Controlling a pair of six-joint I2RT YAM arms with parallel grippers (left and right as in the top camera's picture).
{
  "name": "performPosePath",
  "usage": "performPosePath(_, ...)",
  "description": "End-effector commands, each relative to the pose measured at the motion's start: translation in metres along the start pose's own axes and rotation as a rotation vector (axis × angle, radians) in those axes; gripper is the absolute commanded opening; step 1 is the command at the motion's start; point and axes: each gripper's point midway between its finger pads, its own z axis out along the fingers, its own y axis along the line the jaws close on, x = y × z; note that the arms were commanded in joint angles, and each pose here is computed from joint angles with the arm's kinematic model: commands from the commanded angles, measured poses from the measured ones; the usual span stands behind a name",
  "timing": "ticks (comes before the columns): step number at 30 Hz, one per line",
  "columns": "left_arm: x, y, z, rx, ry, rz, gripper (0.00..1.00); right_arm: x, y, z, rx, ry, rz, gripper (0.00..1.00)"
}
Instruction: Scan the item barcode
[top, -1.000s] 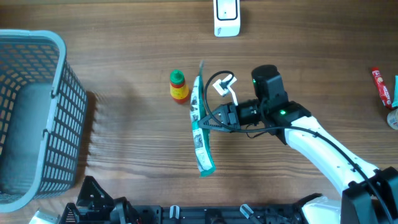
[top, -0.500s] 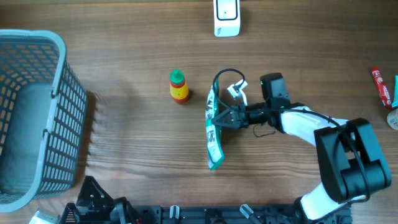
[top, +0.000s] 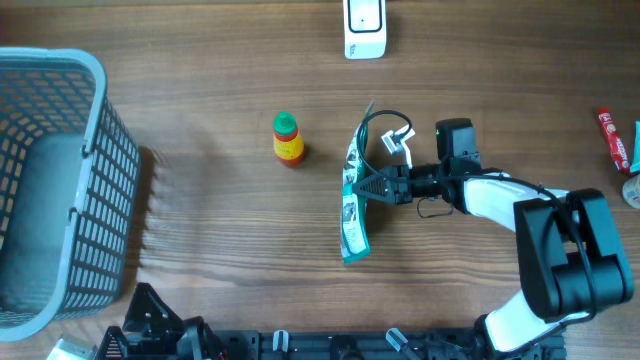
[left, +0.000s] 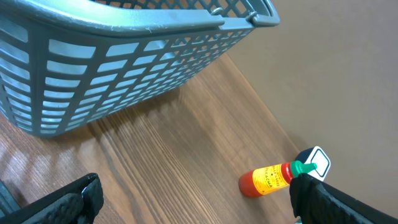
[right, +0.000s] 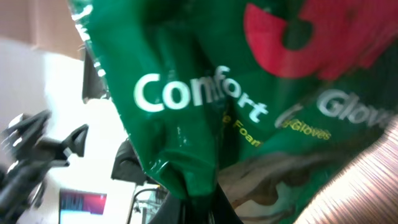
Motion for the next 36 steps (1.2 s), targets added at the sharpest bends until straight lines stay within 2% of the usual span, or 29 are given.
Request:
performPosePath(1, -0.001, -0.001, -0.001, 0.009, -0.003, 0.001, 1.0, -0.001, 0.033, -0.001, -0.192, 0.044, -0.108, 0.04)
performPosePath(4, -0.001, -0.001, -0.001, 0.009, -0.003, 0.001, 1.0, -0.001, 0.026, 0.001, -0.19, 0.037, -0.196, 0.04)
performPosePath(10, -0.001, -0.001, -0.001, 0.009, -0.003, 0.001, 1.0, 0.026, -0.009, 0.024, -0.254, 0.115, -0.106, 0.04)
performPosePath(14, -0.001, -0.001, -0.001, 0.009, -0.003, 0.001, 1.0, 0.019, -0.014, 0.011, -0.249, 0.079, -0.091, 0.06)
performPosePath(17, -0.001, -0.001, -0.001, 0.009, -0.003, 0.001, 1.0, 0.006, -0.03, 0.001, -0.163, 0.02, -0.009, 0.15)
performPosePath(19, -0.001, -0.001, -0.001, 0.009, -0.003, 0.001, 1.0, 0.004, -0.033, 0.002, -0.141, 0.011, -0.002, 0.16)
performPosePath(23, -0.001, -0.001, -0.001, 0.009, -0.003, 0.001, 1.0, -0.009, -0.068, -0.001, 0.05, -0.073, 0.05, 0.18)
performPosePath(26, -0.001, -0.001, -0.001, 0.009, -0.003, 0.001, 1.0, 0.005, -0.097, -0.004, 0.2, -0.076, 0.117, 0.2)
performPosePath(29, -0.001, -0.001, -0.001, 0.009, -0.003, 0.001, 1.0, 0.004, -0.096, -0.009, 0.185, -0.083, 0.137, 0.43)
performPosePath(30, -0.001, -0.001, -0.001, 0.009, -0.003, 0.001, 1.0, 0.007, -0.086, -0.007, 0.126, -0.066, 0.138, 0.64)
performPosePath(34, -0.001, -0.001, -0.001, 0.009, -0.003, 0.001, 1.0, 0.008, -0.088, -0.003, 0.142, -0.064, 0.206, 0.86)
performPosePath(36, -0.001, -0.001, -0.001, 0.009, -0.003, 0.001, 1.0, 0.013, -0.102, 0.005, 0.239, -0.061, 0.263, 0.9)
